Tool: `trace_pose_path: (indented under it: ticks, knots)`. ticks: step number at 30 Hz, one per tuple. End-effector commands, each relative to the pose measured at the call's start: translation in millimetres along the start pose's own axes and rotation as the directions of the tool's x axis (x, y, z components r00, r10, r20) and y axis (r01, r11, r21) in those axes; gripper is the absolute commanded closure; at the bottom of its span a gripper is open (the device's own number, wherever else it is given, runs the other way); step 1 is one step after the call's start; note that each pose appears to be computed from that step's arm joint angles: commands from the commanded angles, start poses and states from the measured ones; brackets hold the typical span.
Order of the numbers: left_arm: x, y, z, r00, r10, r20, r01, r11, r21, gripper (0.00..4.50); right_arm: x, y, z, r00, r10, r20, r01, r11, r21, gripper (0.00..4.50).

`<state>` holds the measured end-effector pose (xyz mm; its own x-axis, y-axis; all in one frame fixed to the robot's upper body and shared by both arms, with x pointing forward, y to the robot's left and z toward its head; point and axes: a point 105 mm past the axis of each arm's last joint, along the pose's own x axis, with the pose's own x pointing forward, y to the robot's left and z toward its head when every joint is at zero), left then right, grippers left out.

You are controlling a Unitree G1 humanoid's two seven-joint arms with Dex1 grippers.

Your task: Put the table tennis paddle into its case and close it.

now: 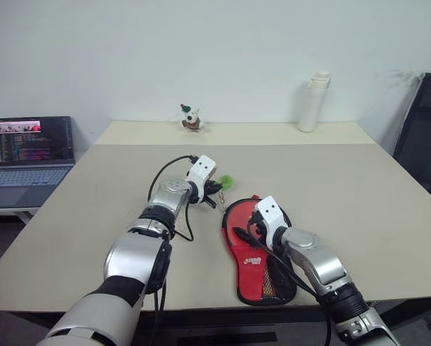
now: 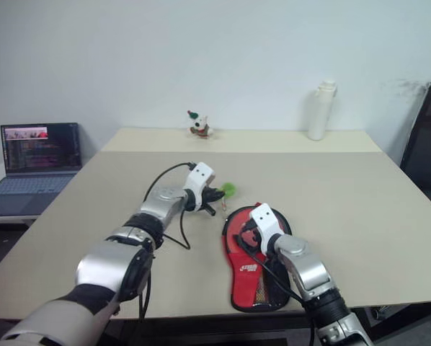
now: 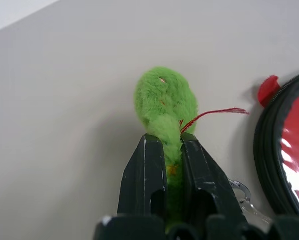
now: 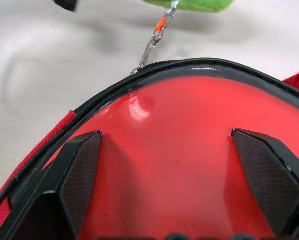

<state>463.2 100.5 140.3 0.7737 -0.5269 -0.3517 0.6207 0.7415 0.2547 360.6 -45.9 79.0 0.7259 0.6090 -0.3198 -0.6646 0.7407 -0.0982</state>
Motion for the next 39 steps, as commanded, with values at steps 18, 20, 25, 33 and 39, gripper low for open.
trace_pose_path:
  ticks: [18,20,25,33,39]
  knots:
    - [44.7,-106.3,89.8,0.982,-0.11,0.153,-0.016,0.76,0.65,4.49,-35.3,63.2,-97.9,0.94,0.115,-0.322,-0.075,0.988,0.134,0.0]
    - [47.5,-128.1,97.7,0.972,-0.17,0.162,0.009,0.717,0.697,4.49,-39.4,66.7,-100.9,0.938,0.116,-0.328,-0.071,0.987,0.145,0.0]
    - [49.5,-156.6,110.0,0.953,-0.24,0.184,0.027,0.674,0.738,4.49,-43.4,72.0,-102.7,0.936,0.114,-0.332,-0.065,0.985,0.157,0.0]
    - [50.9,-172.9,108.5,0.943,-0.283,0.173,0.054,0.646,0.761,4.49,-42.6,72.6,-103.4,0.937,0.112,-0.331,-0.061,0.985,0.161,0.0]
    - [51.2,-176.6,106.2,0.939,-0.3,0.169,0.081,0.669,0.739,4.49,-42.0,72.7,-103.4,0.938,0.113,-0.328,-0.064,0.986,0.157,0.0]
